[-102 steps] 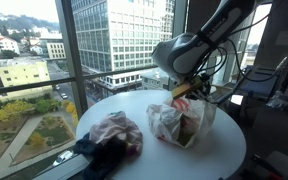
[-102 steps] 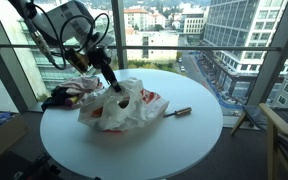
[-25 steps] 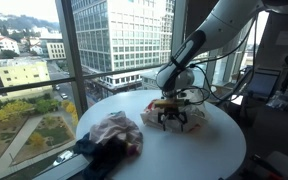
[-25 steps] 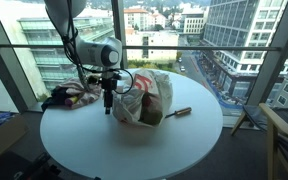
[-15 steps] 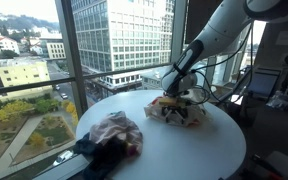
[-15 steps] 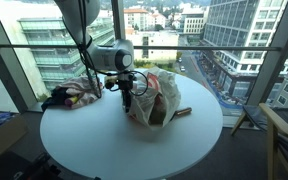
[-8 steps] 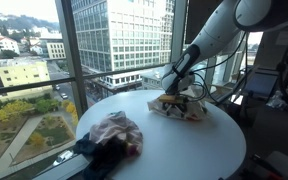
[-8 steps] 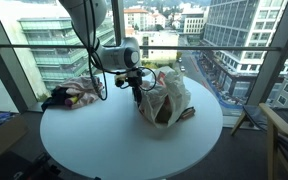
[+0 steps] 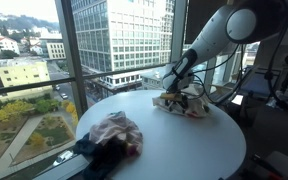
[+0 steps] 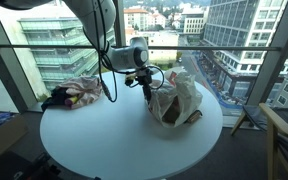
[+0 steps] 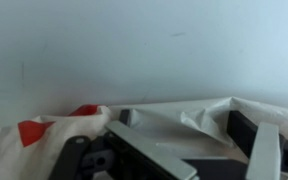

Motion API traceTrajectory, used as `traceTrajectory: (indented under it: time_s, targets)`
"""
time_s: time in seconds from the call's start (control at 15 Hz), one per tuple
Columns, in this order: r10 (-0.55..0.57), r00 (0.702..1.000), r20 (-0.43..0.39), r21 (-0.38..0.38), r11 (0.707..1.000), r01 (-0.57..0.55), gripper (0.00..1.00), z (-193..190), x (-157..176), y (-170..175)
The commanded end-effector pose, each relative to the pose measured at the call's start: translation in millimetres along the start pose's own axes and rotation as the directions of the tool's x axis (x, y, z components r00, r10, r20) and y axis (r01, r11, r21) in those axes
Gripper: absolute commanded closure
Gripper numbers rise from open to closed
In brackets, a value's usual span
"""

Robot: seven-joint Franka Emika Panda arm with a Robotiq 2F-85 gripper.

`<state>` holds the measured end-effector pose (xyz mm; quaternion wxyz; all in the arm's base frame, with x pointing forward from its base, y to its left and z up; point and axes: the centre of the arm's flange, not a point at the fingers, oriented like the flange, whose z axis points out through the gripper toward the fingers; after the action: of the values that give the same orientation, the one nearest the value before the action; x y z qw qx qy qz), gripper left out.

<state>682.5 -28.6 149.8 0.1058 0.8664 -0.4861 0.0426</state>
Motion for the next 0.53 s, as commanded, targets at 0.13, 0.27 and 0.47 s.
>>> traceTrajectory:
  time_s: [0.13, 0.27, 0.47]
  targets:
    - [-0.064, 0.994, 0.092, -0.014, 0.998, 0.065, 0.0, -32.6, -33.0, -11.8]
    - [-0.092, 0.987, 0.13, -0.032, 0.995, 0.097, 0.0, -55.8, -58.1, -12.5]
    - [-0.162, 0.969, 0.187, -0.023, 0.985, 0.17, 0.0, -99.6, -94.0, -16.7]
